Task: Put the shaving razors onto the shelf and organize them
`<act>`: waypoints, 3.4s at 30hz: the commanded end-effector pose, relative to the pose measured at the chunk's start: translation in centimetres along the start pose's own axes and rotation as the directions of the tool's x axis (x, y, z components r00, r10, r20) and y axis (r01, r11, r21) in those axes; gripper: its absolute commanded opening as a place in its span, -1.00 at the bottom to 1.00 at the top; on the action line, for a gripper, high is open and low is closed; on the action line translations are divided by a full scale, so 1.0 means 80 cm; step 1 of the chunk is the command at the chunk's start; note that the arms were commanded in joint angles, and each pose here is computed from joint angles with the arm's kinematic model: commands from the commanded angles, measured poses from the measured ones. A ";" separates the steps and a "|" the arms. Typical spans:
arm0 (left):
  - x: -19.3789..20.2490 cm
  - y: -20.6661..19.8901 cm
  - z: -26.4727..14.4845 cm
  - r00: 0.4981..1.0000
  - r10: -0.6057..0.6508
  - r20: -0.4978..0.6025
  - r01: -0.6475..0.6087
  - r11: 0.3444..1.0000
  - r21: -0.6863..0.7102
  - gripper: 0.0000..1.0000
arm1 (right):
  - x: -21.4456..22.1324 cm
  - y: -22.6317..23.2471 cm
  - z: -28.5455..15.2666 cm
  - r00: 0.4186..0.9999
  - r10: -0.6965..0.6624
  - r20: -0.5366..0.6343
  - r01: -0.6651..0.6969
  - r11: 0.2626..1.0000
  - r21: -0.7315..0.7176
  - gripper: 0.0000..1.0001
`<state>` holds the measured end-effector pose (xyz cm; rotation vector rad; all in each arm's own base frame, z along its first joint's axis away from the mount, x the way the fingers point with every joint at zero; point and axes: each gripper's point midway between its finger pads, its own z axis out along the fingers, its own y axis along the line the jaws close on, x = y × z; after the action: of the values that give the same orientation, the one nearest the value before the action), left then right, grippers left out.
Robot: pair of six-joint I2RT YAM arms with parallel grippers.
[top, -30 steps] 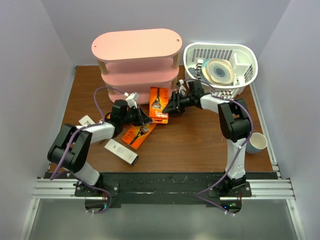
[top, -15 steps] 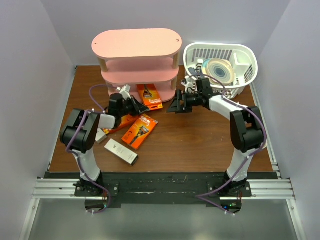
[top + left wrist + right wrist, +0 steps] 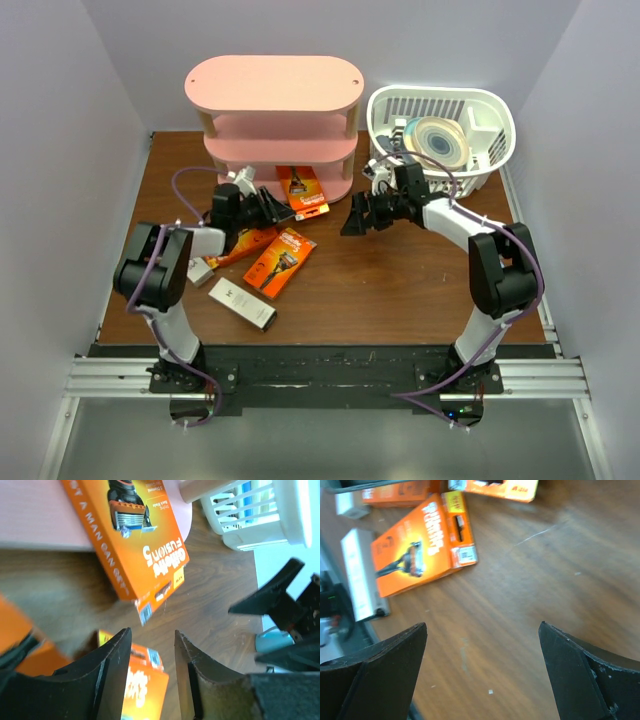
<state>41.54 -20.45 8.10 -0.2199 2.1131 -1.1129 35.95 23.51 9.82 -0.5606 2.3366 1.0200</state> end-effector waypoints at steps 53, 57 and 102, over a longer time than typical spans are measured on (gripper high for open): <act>-0.066 0.023 0.108 0.948 -0.148 0.282 0.143 0.989 0.039 -1.00 | -0.085 -0.039 0.110 0.948 0.111 0.298 -0.204 0.930 0.304 -1.00; -0.068 0.021 0.101 0.948 -0.165 0.272 0.165 0.986 0.023 -1.00 | -0.095 -0.038 0.084 0.946 0.078 0.316 -0.190 0.921 0.340 -1.00; -0.072 0.020 0.058 0.962 -0.082 0.261 0.077 0.997 0.029 -0.47 | -0.129 -0.074 0.093 0.906 0.191 0.378 -0.264 0.953 0.150 0.34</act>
<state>47.54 -20.78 5.68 -0.4308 1.9737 -1.0821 50.96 25.97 8.32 0.0259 2.1558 0.8796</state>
